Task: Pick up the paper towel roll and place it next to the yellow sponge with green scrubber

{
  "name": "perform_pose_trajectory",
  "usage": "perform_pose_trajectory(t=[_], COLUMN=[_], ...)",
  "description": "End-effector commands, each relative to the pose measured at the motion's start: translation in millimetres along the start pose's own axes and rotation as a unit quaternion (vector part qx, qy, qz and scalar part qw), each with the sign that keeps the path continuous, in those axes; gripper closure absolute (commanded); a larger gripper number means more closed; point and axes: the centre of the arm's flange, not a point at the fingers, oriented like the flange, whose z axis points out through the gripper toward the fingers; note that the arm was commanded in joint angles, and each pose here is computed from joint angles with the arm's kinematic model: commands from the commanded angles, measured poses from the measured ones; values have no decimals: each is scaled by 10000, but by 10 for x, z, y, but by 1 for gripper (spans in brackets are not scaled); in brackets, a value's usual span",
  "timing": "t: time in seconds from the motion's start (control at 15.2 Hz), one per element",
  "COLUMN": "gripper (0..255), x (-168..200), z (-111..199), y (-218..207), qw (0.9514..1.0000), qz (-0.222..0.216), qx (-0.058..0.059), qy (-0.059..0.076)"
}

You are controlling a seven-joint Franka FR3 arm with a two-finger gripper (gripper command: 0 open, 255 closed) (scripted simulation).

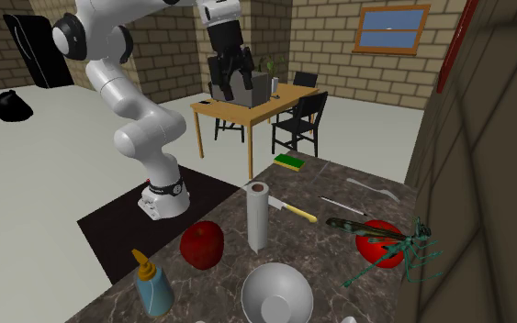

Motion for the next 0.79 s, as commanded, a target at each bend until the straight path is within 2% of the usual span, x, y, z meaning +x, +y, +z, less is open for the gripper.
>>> perform_pose_trajectory(t=[0.0,0.73], gripper=[0,0], x=[0,201], z=[0,1305], y=[0,505], qw=[10000,9994], qz=[0,100], qx=[0,-325], qy=[0,53])
